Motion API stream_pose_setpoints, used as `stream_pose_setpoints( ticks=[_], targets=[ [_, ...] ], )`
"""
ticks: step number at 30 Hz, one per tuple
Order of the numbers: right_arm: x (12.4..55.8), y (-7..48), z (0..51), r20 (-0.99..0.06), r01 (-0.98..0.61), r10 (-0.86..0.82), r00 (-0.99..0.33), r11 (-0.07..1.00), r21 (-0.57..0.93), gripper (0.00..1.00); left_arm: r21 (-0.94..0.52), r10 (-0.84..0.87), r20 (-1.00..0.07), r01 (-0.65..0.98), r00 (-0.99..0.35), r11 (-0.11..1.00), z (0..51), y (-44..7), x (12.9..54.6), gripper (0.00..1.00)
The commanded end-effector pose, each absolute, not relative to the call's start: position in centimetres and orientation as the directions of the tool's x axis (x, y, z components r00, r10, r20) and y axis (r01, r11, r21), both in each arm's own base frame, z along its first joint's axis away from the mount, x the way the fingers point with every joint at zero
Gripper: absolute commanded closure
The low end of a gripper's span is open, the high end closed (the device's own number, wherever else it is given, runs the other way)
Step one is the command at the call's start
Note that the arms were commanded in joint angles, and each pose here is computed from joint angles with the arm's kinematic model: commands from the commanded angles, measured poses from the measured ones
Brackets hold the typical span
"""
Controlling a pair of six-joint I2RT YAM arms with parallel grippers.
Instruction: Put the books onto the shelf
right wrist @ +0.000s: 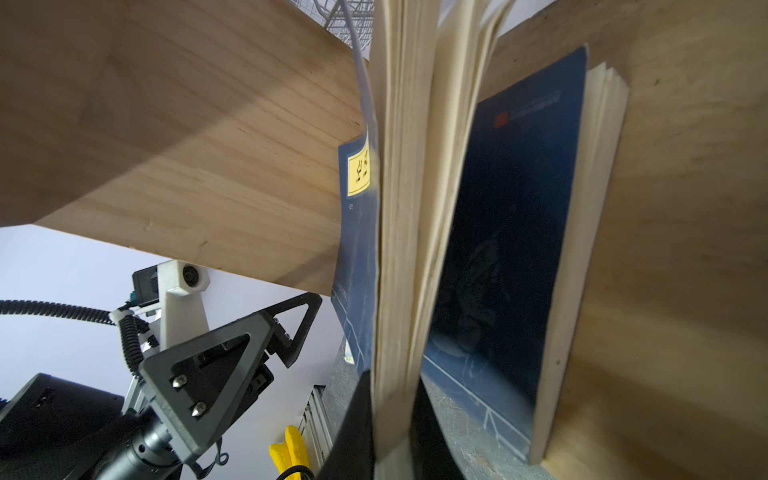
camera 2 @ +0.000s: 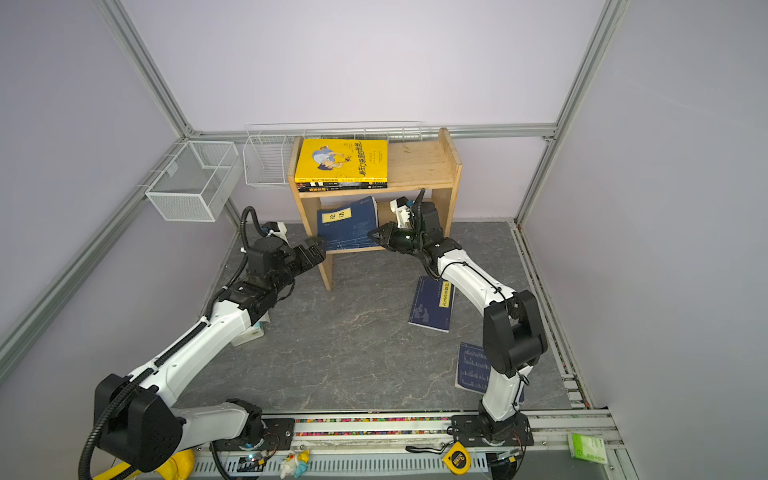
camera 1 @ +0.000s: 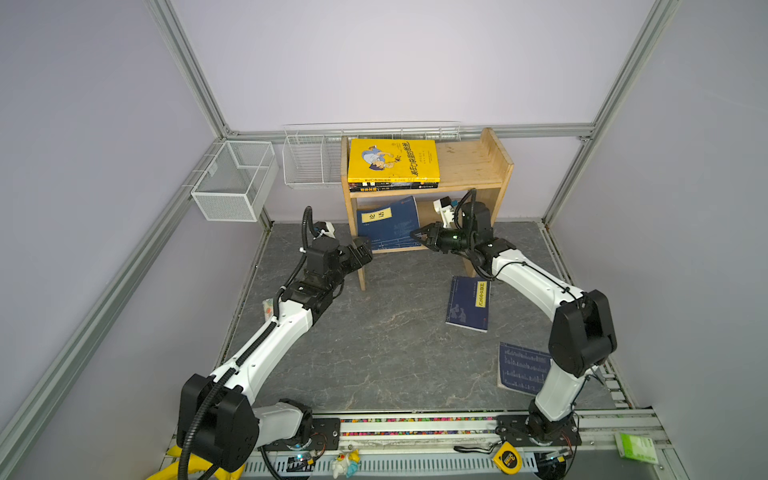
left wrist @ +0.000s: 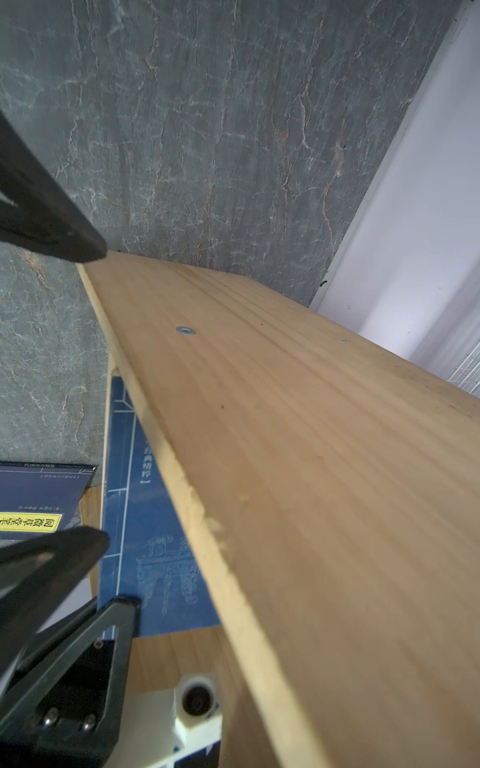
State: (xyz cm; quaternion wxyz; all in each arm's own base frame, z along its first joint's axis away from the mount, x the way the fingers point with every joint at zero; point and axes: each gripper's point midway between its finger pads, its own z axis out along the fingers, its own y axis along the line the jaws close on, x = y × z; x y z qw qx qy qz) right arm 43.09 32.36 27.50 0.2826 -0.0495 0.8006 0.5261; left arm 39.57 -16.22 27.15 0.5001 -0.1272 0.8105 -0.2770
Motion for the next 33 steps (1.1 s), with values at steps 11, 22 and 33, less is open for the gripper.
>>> stream_pose_setpoints(
  ticks=[11, 22, 33],
  targets=[
    [43.5, 33.1, 24.6, -0.519, -0.367, 0.181, -0.836, 0.519, 0.772, 0.85, -0.542, -0.498, -0.741, -0.035, -0.45, 0.84, 23.8, -15.3, 42.1, 0.03],
    [43.8, 31.8, 24.6, -0.56, -0.356, 0.19, -0.806, 0.6, 0.716, 0.65, -0.525, -0.52, -0.716, -0.131, -0.466, 0.841, 21.1, -14.3, 42.1, 0.06],
    [43.5, 29.4, 26.8, -0.662, -0.385, 0.164, -0.731, 0.702, 0.599, 0.43, -0.536, -0.533, -0.712, -0.137, -0.457, 0.833, 21.5, -14.2, 42.0, 0.06]
  ],
)
